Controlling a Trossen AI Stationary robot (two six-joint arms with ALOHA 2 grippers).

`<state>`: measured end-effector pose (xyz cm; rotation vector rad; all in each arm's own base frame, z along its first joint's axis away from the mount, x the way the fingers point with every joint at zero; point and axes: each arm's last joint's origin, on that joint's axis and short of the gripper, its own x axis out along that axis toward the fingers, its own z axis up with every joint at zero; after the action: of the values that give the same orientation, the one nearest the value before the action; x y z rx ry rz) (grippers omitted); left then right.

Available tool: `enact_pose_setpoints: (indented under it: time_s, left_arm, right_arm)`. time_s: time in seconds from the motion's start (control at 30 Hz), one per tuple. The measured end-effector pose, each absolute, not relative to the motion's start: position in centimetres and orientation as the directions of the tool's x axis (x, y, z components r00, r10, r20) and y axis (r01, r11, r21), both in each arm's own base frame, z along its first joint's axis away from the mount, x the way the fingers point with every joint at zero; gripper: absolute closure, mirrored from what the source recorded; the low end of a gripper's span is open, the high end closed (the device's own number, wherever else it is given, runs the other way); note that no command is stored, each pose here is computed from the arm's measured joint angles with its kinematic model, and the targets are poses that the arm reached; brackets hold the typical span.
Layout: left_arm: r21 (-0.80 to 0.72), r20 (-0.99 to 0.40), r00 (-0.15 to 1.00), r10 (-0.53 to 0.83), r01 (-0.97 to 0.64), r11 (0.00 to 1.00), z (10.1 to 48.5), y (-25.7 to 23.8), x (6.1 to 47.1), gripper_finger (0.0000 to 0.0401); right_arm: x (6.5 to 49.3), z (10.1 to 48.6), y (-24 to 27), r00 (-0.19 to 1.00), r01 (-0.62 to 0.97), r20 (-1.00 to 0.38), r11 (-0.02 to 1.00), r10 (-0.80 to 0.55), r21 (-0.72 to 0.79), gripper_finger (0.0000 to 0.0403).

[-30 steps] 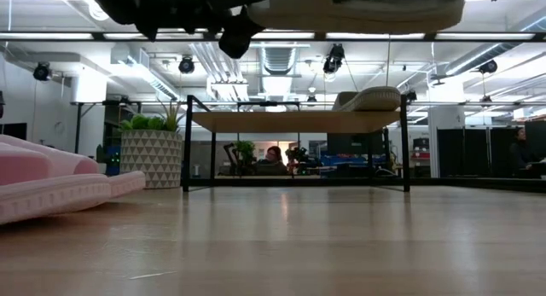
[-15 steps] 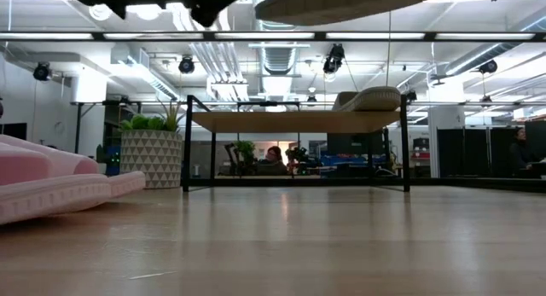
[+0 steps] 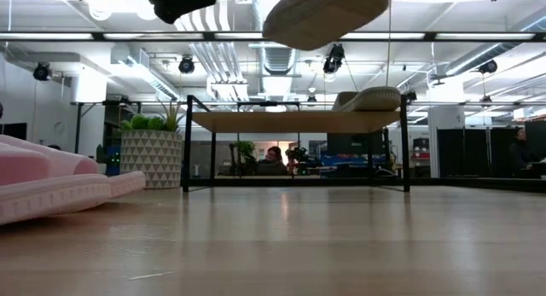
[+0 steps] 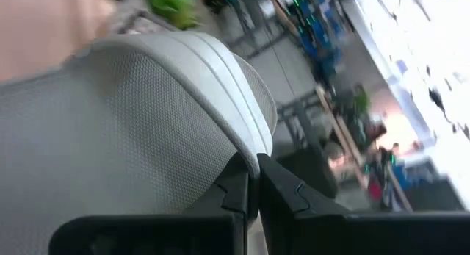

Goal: Pick and place slides into the shelf
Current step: Put the gray slides on the shelf

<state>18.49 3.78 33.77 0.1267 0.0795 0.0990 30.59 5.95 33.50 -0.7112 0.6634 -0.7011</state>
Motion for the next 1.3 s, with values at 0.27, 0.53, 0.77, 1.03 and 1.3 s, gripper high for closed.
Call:
enact_pose_setpoints:
  time_s: [0.27,0.53,0.77,1.03,1.3]
  left_arm:
    - [0.123,-0.123,0.986,0.112,-0.097,0.988,33.3,3.8,18.4,0.0147]
    - [0.123,-0.139,0.983,0.122,-0.105,0.987,33.0,3.9,19.0,0.0147]
    - [0.125,-0.125,0.985,0.122,-0.106,0.987,33.1,3.9,19.0,0.0147]
    - [0.125,-0.123,0.985,0.122,-0.107,0.986,33.1,4.0,19.0,0.0147]
    - [0.125,-0.124,0.985,0.122,-0.107,0.986,33.1,4.0,19.0,0.0147]
  right_arm:
    - [31.9,33.9,1.3,0.509,0.460,-0.271,0.524,-0.817,-0.717,0.0394]
    - [32.2,33.9,-3.6,0.468,0.505,-0.311,0.539,-0.827,-0.673,0.0394]
    - [31.9,33.7,-7.5,0.452,0.548,-0.358,0.571,-0.817,-0.611,0.0394]
    - [31.7,33.2,-9.6,0.474,0.543,-0.380,0.604,-0.794,-0.584,0.0394]
    - [34.0,30.5,-10.8,0.400,0.499,-0.375,0.542,-0.836,-0.676,0.0394]
